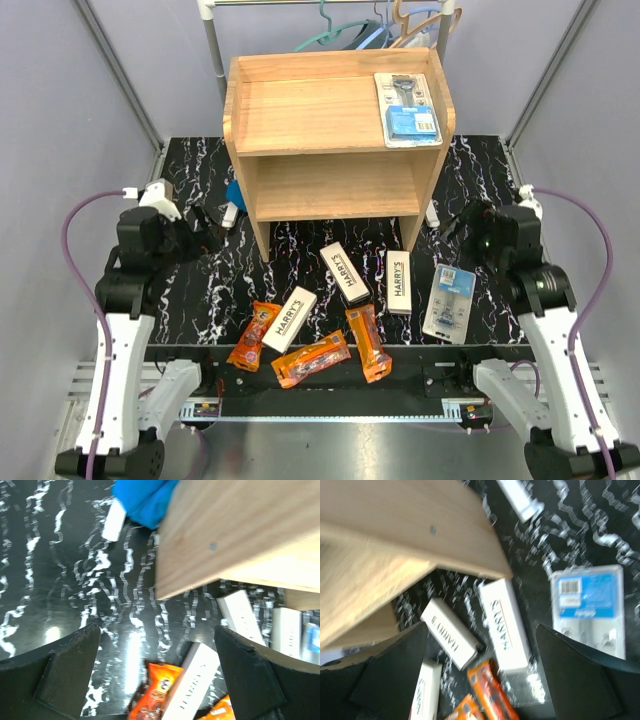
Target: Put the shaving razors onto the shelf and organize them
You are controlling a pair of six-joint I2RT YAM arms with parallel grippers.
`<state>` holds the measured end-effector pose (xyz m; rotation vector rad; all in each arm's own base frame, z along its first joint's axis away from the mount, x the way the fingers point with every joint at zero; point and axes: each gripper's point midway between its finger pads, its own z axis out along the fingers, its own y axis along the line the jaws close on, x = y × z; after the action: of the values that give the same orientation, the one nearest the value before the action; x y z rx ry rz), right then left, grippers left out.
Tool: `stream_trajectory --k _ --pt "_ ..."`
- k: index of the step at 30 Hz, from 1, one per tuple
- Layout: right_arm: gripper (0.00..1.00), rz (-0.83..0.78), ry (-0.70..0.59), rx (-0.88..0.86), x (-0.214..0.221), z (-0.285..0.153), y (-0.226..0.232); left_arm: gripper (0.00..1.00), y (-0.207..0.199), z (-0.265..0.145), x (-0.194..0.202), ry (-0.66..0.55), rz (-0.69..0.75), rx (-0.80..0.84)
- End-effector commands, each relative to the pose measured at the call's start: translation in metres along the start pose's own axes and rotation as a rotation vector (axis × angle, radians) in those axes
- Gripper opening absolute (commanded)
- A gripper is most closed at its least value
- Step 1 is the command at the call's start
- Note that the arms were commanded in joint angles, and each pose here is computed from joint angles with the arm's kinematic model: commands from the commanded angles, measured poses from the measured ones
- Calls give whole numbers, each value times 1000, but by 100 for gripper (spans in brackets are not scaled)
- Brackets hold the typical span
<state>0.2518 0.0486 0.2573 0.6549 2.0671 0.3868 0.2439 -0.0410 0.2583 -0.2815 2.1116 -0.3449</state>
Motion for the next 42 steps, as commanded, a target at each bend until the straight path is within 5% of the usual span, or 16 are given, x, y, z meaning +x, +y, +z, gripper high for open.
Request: stream_trajectory --k 1,24,42 --pt "100 51 97 -120 29 -26 10 99 -21 -7 8 34 -37 118" --pt "100 99 377 -92 105 -43 -19 99 -57 -21 12 119 111 296" --pt "100 110 502 -157 134 -48 -16 99 -83 0 116 407 260 259"
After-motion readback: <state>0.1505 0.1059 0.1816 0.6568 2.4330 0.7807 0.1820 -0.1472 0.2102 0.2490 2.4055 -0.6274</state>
